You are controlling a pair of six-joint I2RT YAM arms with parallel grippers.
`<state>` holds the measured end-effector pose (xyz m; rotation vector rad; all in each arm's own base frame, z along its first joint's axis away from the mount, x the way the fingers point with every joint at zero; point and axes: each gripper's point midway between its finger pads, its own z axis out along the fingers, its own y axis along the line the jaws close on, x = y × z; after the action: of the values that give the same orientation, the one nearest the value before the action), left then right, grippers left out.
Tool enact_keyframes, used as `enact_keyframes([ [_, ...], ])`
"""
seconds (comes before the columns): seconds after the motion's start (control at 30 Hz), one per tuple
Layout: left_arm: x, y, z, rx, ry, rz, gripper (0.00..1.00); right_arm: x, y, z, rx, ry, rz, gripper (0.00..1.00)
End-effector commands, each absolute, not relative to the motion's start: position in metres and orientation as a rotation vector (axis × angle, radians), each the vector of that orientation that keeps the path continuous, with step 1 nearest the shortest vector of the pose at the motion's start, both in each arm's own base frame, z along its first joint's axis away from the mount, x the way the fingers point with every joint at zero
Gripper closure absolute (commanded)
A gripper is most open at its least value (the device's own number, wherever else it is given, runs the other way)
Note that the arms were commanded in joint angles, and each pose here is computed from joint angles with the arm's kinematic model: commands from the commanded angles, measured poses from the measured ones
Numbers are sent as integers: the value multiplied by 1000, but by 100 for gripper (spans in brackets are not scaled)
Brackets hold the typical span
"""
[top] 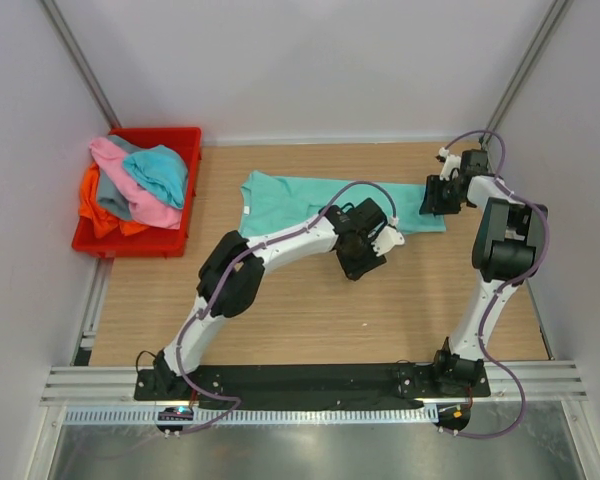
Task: Fold and stack the t-shirts
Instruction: Fold the tshirt
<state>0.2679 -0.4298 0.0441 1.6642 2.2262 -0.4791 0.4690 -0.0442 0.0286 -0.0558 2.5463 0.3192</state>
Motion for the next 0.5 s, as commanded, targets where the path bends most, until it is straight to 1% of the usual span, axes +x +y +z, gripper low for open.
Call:
enact_keyframes([
  [0.0, 303, -418, 104, 1589, 2052, -265, 54, 465, -51, 65, -78, 2496, 233, 50],
  [0.1, 328, -387, 110, 1526, 2027, -100, 54, 456, -51, 79, -103, 2480, 215, 50],
  [0.13, 339, -370, 109, 1493, 2042, -62, 54, 455, -51, 89, -117, 2457, 201, 50],
  [0.2, 352, -350, 106, 1451, 2071, -14, 55, 454, -52, 91, -128, 2442, 188, 50],
  [0.33, 393, -297, 108, 1233, 2172, -19, 55, 462, -52, 83, -142, 2439, 198, 50],
  [0.47, 424, -262, 127, 1020, 2217, -69, 54, 479, -51, 80, -136, 2425, 233, 50],
])
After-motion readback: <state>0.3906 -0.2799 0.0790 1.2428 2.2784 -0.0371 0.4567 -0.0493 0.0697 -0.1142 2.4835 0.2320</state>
